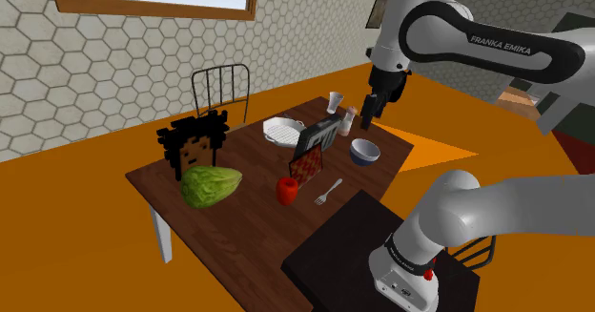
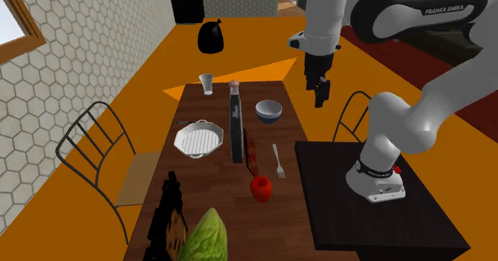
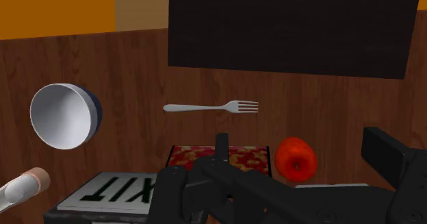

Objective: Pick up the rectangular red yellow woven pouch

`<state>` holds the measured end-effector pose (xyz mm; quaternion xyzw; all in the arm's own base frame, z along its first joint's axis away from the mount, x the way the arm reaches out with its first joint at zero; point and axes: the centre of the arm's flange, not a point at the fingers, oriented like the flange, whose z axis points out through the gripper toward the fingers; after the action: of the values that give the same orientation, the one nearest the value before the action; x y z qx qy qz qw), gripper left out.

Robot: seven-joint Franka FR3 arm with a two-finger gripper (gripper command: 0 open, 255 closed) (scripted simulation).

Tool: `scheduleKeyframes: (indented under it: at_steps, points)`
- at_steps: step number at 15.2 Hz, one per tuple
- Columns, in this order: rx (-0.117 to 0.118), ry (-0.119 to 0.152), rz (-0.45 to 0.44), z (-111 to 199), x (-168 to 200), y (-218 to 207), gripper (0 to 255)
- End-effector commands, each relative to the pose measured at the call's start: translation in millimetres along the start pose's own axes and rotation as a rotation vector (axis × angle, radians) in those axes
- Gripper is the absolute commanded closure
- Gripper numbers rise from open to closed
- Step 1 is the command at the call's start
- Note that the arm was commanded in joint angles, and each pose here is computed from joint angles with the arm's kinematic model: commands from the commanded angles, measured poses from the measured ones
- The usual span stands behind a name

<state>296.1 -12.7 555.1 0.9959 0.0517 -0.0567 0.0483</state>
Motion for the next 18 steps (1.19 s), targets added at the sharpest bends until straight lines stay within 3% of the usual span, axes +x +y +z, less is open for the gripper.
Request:
scheduleKeyframes:
  at_steps: [1, 10, 18]
  points:
    - [0.000, 0.000, 0.000, 0, 0, 0, 0]
    - [-0.073, -0.060, 0.452, 77, 98, -34, 0]
    - [-0.137, -0.113, 0.854, 151, 185, -22, 0]
